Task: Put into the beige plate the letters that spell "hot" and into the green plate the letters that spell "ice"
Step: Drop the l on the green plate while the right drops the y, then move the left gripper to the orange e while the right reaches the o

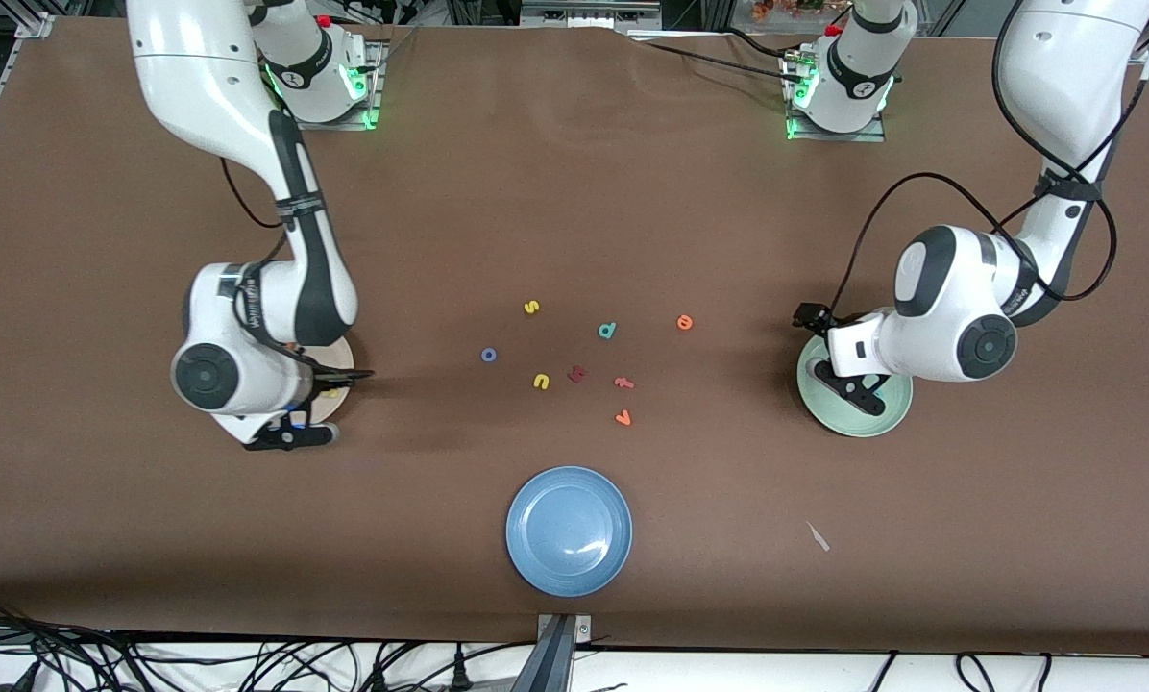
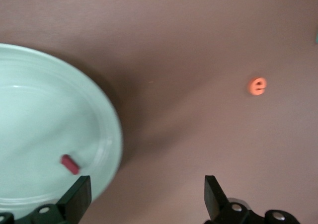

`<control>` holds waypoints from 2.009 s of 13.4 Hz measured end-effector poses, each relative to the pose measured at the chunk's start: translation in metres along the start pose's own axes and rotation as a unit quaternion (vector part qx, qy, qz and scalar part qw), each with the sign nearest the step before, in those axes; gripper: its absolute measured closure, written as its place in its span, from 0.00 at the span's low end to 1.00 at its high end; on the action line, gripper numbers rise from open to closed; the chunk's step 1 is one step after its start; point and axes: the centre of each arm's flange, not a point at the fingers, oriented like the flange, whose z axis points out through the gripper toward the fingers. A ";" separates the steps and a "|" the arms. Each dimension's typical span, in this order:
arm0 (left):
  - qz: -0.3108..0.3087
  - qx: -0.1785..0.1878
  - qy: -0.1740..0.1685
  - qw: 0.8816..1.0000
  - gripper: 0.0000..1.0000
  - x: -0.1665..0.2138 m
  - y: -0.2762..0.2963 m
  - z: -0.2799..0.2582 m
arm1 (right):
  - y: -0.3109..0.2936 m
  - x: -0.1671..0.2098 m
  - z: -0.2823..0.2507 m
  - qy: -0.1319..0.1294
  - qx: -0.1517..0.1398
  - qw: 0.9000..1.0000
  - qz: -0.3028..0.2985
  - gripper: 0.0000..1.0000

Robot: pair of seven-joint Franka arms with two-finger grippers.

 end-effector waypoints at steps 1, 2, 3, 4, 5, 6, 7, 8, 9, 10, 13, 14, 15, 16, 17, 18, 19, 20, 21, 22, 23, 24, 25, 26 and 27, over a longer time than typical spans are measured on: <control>-0.010 -0.001 -0.001 1.000 0.00 0.003 0.013 -0.001 | 0.012 -0.007 0.004 0.015 -0.003 1.000 -0.025 0.75; -0.022 -0.003 -0.004 1.000 0.00 0.006 0.030 0.001 | 0.020 -0.014 0.011 0.029 -0.007 0.998 -0.048 0.75; -0.038 -0.004 -0.007 0.999 0.00 0.010 0.051 0.004 | 0.025 -0.020 0.019 0.037 -0.009 0.997 -0.062 0.71; -0.052 0.000 -0.013 0.999 0.00 0.013 0.074 0.009 | 0.026 -0.024 0.025 0.036 -0.008 0.997 -0.064 0.61; -0.066 0.010 -0.017 0.998 0.00 0.016 0.097 0.014 | 0.023 -0.026 0.026 0.033 0.003 0.998 -0.059 0.49; -0.078 0.017 -0.016 0.997 0.00 0.019 0.117 0.021 | 0.015 -0.027 0.024 0.029 0.022 0.999 -0.036 0.40; -0.090 0.024 -0.006 0.996 0.00 0.023 0.137 0.030 | 0.003 -0.027 0.017 0.021 0.039 0.999 0.000 0.29; -0.102 0.029 0.004 0.994 0.00 0.025 0.155 0.044 | -0.013 -0.026 0.008 0.015 0.050 0.998 0.036 0.19; -0.111 0.033 0.009 0.993 0.00 0.025 0.170 0.058 | -0.033 -0.024 -0.002 0.013 0.055 0.996 0.067 0.07; -0.117 0.035 0.009 0.993 0.00 0.023 0.178 0.067 | -0.056 -0.023 -0.009 0.015 0.058 0.994 0.096 0.00; -0.123 0.048 0.029 0.991 0.00 0.026 0.174 0.082 | -0.119 -0.025 -0.016 0.019 0.056 0.987 0.147 0.00; -0.122 0.059 0.039 0.990 0.00 0.031 0.170 0.091 | -0.134 -0.026 -0.016 0.023 0.055 0.986 0.154 0.00; -0.120 0.069 0.043 0.989 0.00 0.034 0.166 0.100 | -0.145 -0.027 -0.017 0.027 0.056 0.985 0.163 0.00; -0.119 0.074 0.044 0.989 0.00 0.037 0.164 0.109 | -0.154 -0.027 -0.017 0.034 0.059 0.982 0.174 0.00; -0.120 0.076 0.046 0.989 0.01 0.039 0.162 0.114 | -0.165 -0.027 -0.016 0.041 0.062 0.981 0.181 0.00; -0.121 0.075 0.050 0.989 0.02 0.041 0.161 0.117 | -0.176 -0.027 -0.012 0.048 0.061 0.980 0.185 0.00; -0.124 0.073 0.053 0.988 0.04 0.042 0.161 0.116 | -0.188 -0.027 -0.006 0.054 0.058 0.980 0.182 0.00; -0.126 0.073 0.054 0.988 0.07 0.043 0.161 0.115 | -0.198 -0.027 0.001 0.058 0.054 0.981 0.176 0.00; -0.127 0.073 0.054 0.988 0.08 0.043 0.162 0.115 | -0.208 -0.028 0.008 0.059 0.050 0.983 0.169 0.00; -0.127 0.073 0.054 0.988 0.10 0.043 0.163 0.116 | -0.217 -0.028 0.012 0.062 0.047 0.984 0.162 0.00; -0.128 0.073 0.052 0.988 0.11 0.043 0.164 0.118 | -0.228 -0.027 0.012 0.066 0.046 0.985 0.153 0.00; -0.131 0.072 0.050 0.987 0.14 0.043 0.164 0.120 | -0.241 -0.025 0.012 0.070 0.046 0.986 0.144 0.00; -0.133 0.072 0.048 0.987 0.14 0.044 0.166 0.123 | -0.253 -0.024 0.013 0.072 0.045 0.987 0.135 0.00; -0.134 0.071 0.046 0.987 0.17 0.044 0.168 0.126 | -0.261 -0.023 0.018 0.071 0.044 0.988 0.130 0.00; -0.135 0.071 0.046 0.987 0.18 0.044 0.170 0.129 | -0.264 -0.023 0.025 0.068 0.040 0.989 0.127 0.00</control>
